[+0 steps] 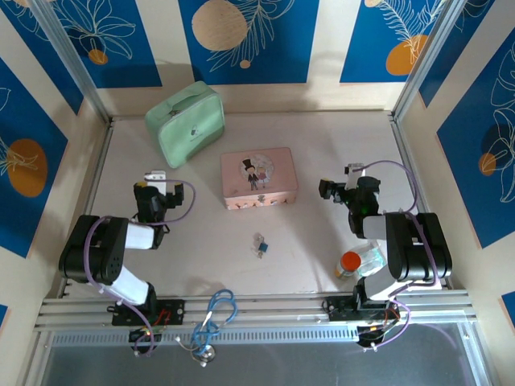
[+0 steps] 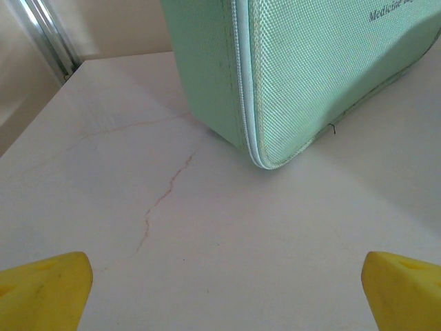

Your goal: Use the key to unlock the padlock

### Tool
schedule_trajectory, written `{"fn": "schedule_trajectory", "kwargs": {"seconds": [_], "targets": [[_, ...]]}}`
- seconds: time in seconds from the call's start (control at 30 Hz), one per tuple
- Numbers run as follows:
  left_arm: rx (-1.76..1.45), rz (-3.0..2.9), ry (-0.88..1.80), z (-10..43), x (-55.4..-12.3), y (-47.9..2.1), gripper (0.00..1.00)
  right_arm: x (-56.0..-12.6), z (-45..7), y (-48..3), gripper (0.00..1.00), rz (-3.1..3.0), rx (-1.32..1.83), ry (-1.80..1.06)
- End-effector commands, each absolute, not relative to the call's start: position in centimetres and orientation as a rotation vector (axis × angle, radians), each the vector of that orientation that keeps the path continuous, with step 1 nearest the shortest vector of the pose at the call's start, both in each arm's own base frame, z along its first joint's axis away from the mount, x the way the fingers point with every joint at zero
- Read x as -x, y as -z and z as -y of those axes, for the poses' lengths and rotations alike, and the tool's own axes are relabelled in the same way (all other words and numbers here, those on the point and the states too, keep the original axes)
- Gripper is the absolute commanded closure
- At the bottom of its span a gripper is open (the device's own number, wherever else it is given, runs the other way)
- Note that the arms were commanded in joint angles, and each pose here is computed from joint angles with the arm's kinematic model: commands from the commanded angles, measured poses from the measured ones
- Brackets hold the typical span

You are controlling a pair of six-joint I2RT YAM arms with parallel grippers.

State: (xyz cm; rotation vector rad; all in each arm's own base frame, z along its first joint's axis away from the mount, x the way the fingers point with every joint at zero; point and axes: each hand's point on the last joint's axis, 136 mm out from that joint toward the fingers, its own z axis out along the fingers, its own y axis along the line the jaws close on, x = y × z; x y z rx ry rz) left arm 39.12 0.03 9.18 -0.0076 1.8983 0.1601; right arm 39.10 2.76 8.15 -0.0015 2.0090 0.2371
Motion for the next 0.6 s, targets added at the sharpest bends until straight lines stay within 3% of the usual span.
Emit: {"fn": "schedule_trajectory", "kwargs": {"seconds": [0.0,0.57], "targets": [[0.015,-1.875,-0.130,0.1,-39.2,-9.5,0.00,-39.6,-2.8,-9.4,0.01,-1.956,0.028,-0.205],[-0.104,-1.903,-0.050,2.1,-39.7,-9.1,0.00,-39.7,-2.8,-9.4,0.01,-1.955,0.028,-0.205]]}}
